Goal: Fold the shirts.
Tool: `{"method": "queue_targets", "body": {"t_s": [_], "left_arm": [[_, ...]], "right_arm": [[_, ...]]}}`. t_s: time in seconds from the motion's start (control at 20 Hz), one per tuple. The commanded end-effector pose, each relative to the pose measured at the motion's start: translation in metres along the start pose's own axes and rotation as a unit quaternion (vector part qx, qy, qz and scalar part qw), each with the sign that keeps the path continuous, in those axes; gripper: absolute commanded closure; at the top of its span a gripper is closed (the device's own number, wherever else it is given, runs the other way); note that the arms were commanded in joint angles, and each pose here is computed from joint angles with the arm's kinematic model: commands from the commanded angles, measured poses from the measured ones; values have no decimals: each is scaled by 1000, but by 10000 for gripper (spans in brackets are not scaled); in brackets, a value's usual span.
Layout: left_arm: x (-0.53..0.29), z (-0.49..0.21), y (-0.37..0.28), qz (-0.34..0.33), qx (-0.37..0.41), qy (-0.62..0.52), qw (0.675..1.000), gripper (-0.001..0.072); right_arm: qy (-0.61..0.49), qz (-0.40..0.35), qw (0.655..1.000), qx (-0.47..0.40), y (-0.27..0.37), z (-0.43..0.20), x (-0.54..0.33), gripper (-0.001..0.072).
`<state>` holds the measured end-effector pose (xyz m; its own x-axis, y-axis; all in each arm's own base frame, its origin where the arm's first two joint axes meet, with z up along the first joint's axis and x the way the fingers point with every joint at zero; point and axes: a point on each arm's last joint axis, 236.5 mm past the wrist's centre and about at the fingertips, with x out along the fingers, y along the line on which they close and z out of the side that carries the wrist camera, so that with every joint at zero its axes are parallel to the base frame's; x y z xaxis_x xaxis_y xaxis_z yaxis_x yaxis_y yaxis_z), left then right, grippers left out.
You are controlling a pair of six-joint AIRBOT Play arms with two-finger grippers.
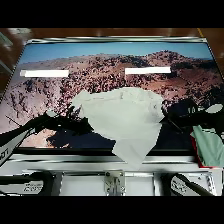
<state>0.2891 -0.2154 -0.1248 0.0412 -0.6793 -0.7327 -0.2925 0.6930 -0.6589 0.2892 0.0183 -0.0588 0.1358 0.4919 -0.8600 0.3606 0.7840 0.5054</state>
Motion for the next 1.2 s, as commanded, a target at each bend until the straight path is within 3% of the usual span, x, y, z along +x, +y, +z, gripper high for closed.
{"method": "queue_targets", "body": {"t_s": [0.0, 0.1, 0.3, 0.6, 0.85, 0.9, 1.0, 1.15], "left_arm": [[6, 3, -4, -14, -13, -5, 1000, 604], [6, -3, -6, -18, 13, 7, 1000, 663], [0, -10, -15, -28, 52, 16, 998, 663], [-9, -7, -25, -35, 67, 0, 997, 664], [-11, -7, -26, -36, 69, 1, 997, 664], [-11, -8, -27, -37, 69, 3, 997, 663], [-12, -10, -28, -39, 76, 5, 996, 664], [-33, -10, -38, -22, 148, -6, 989, 667]], "right_arm": [[10, -4, 1000, 20, -12, -14, 18, 56], [13, 1, 999, 40, -18, -23, 31, 56], [1, 12, 996, 83, -27, -34, 54, 56], [45, 28, 995, 79, -20, -59, 58, 57], [19, -12, 997, 73, -6, -50, 89, 59], [27, -18, 997, 67, -1, -55, 98, 117], [45, -23, 998, 42, 7, -67, 106, 646], [29, 1, 998, -55, 35, -59, 80, 656]]}}
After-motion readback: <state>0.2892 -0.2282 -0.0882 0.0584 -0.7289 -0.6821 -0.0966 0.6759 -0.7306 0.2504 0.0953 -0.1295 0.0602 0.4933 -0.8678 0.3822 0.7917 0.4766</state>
